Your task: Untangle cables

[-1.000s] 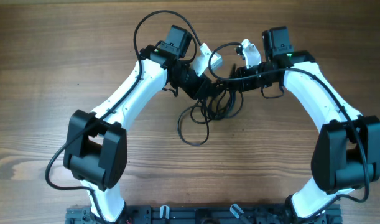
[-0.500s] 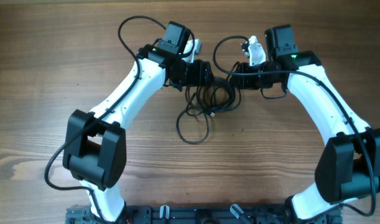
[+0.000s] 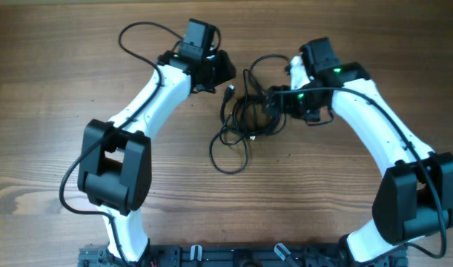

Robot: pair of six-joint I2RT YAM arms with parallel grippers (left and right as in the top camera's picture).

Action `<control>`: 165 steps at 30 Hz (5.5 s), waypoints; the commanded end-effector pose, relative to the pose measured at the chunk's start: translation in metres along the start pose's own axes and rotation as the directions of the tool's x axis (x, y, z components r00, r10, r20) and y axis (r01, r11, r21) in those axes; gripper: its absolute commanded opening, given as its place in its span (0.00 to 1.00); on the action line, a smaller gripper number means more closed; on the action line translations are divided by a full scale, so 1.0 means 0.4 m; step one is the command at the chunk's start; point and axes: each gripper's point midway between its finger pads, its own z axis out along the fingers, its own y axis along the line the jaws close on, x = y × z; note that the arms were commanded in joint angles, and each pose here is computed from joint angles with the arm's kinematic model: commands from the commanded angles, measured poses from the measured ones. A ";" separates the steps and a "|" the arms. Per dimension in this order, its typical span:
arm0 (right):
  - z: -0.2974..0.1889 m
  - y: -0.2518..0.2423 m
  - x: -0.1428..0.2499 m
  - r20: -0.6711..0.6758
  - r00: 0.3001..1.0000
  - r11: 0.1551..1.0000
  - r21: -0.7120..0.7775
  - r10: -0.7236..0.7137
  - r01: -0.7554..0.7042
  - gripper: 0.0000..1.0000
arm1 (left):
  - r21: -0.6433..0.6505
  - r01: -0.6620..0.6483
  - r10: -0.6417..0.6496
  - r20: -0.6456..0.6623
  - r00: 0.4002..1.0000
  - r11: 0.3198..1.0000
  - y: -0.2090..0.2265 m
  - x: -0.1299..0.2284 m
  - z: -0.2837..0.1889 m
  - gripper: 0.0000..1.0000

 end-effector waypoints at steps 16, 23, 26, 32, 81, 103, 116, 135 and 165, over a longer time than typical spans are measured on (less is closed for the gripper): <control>-0.062 -0.183 -0.090 0.128 0.976 0.979 0.082 0.173 -0.185 0.90 | -0.276 -0.058 0.071 0.036 0.997 0.959 -0.019 0.212 0.149 0.29; -0.062 -0.183 -0.090 0.128 0.978 0.981 0.082 0.166 -0.177 0.90 | -0.336 -0.066 0.069 -0.005 0.998 0.940 0.041 0.244 0.209 0.15; -0.062 -0.182 -0.090 0.127 0.979 0.982 0.082 0.158 -0.169 0.90 | -0.343 -0.068 0.068 -0.010 0.998 0.937 0.046 0.247 0.210 0.04; -0.080 0.002 -0.093 0.161 0.964 0.927 -0.280 -0.211 0.250 0.85 | -0.184 -0.251 0.234 -0.110 0.966 0.950 -0.052 0.251 0.120 0.04; -0.350 -0.010 -0.135 0.444 0.884 0.958 -0.158 -0.147 0.239 0.53 | 0.245 -0.264 0.323 -0.243 0.915 0.933 0.009 0.108 -0.134 0.04; -0.109 0.135 -0.012 0.205 0.788 0.777 -0.149 -0.580 0.611 0.14 | 0.405 -0.319 0.428 -0.215 0.878 0.857 -0.073 0.140 -0.145 0.04; 0.103 0.117 -0.018 0.046 0.911 0.892 -0.186 -0.410 0.411 0.09 | 0.400 -0.299 0.410 -0.224 0.884 0.866 -0.074 0.141 -0.145 0.04; -0.162 0.149 -0.068 0.250 0.929 0.850 -0.390 -0.271 0.353 0.04 | -0.267 0.022 -0.036 -0.050 0.998 0.964 0.171 0.022 -0.115 0.04; -0.239 0.193 -0.045 0.374 0.843 0.692 -0.486 -0.387 0.534 0.35 | 0.730 -0.175 0.453 -0.201 0.869 0.660 -0.220 0.160 -0.243 0.04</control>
